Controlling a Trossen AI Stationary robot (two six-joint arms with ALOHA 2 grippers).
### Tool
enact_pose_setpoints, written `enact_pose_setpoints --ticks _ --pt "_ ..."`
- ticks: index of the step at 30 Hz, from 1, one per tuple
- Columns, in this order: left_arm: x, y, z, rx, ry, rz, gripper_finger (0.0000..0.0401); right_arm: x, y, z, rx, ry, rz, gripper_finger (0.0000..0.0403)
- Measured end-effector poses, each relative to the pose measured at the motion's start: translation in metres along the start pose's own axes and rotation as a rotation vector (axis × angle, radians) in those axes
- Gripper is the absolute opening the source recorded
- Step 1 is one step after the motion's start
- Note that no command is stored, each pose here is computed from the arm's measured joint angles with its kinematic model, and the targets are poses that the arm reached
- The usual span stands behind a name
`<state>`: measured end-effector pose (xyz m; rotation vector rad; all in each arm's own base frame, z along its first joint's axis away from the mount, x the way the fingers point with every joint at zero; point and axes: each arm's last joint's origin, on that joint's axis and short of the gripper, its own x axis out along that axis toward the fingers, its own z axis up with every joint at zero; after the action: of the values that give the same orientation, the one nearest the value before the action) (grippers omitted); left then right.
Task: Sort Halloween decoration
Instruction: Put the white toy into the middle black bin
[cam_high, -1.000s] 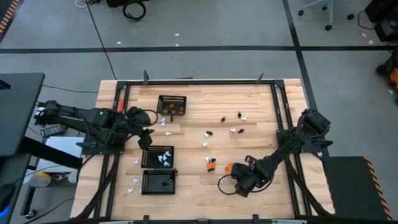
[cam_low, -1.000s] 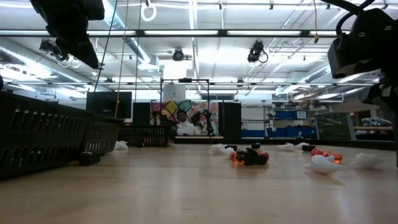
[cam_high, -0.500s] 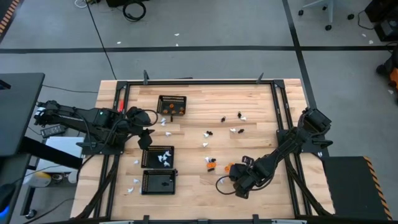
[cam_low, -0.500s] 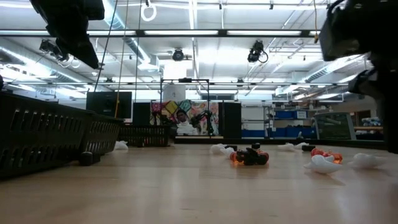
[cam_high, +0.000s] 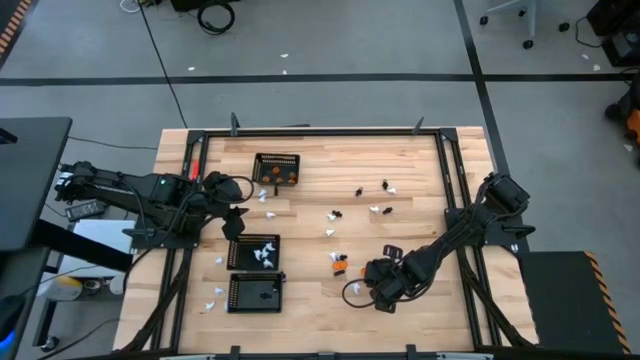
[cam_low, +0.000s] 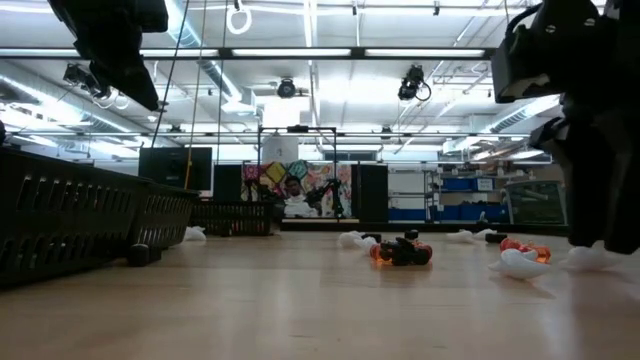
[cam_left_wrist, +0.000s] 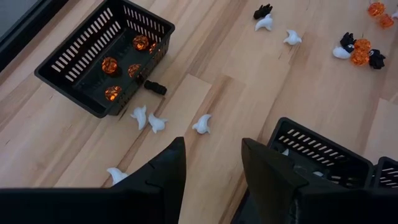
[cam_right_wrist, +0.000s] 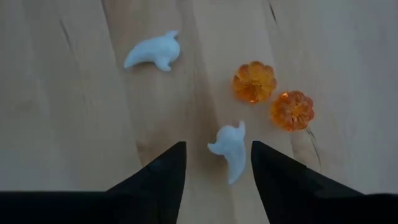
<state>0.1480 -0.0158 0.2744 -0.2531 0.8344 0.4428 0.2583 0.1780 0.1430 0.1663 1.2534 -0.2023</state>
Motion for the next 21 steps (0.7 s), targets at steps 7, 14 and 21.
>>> enact_pose_setpoints --ticks 7,14,21 --pt "0.000 0.000 0.000 -0.001 0.000 0.000 0.0162 0.011 -0.003 -0.005 -0.009 -0.009 -0.016 0.0184" --pt "0.000 0.000 0.000 -0.004 0.001 0.001 0.0162 0.016 -0.005 -0.007 -0.003 -0.031 -0.006 0.0170" --pt "0.000 0.000 -0.001 -0.007 0.006 0.004 0.0162 0.016 -0.006 -0.007 -0.010 -0.036 -0.010 0.0124"
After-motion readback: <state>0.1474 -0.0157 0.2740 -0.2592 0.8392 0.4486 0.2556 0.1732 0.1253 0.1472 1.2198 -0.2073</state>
